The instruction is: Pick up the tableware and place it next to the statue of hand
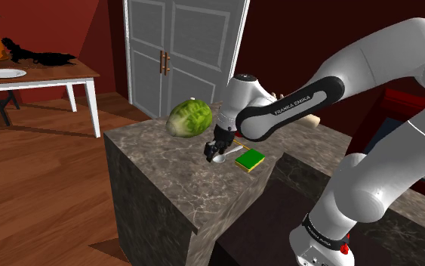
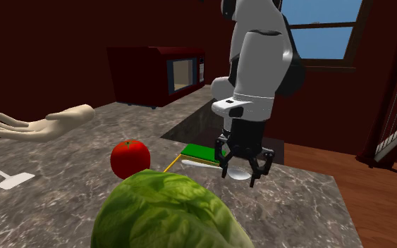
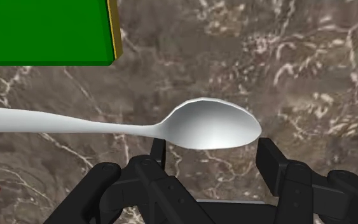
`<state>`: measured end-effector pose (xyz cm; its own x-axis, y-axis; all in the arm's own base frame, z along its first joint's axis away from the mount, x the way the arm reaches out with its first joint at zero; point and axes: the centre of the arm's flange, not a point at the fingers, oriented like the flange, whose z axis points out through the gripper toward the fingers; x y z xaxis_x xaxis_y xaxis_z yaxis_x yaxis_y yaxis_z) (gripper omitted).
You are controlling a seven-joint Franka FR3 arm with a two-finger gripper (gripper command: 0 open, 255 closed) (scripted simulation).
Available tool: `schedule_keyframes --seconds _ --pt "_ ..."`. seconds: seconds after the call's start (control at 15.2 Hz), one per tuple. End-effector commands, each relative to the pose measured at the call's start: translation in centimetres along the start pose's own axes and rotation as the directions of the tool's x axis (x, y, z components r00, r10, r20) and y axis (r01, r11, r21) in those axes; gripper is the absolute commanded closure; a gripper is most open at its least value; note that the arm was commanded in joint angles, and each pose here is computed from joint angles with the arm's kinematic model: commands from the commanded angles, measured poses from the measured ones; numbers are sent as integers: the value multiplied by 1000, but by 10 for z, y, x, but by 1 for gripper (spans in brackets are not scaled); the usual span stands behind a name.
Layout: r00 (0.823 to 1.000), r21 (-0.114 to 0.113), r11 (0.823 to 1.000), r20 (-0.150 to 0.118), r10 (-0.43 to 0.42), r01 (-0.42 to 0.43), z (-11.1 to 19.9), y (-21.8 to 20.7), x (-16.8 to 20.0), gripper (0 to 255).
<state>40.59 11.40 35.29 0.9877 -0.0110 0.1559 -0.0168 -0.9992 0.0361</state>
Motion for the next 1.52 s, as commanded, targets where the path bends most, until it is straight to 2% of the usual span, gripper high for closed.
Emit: schedule_keyframes --seconds 0.0,1.45 --pt "1000 0 1000 1 0 0 -11 0 2 255" --pt "1000 0 1000 1 0 0 -125 4 20 255"
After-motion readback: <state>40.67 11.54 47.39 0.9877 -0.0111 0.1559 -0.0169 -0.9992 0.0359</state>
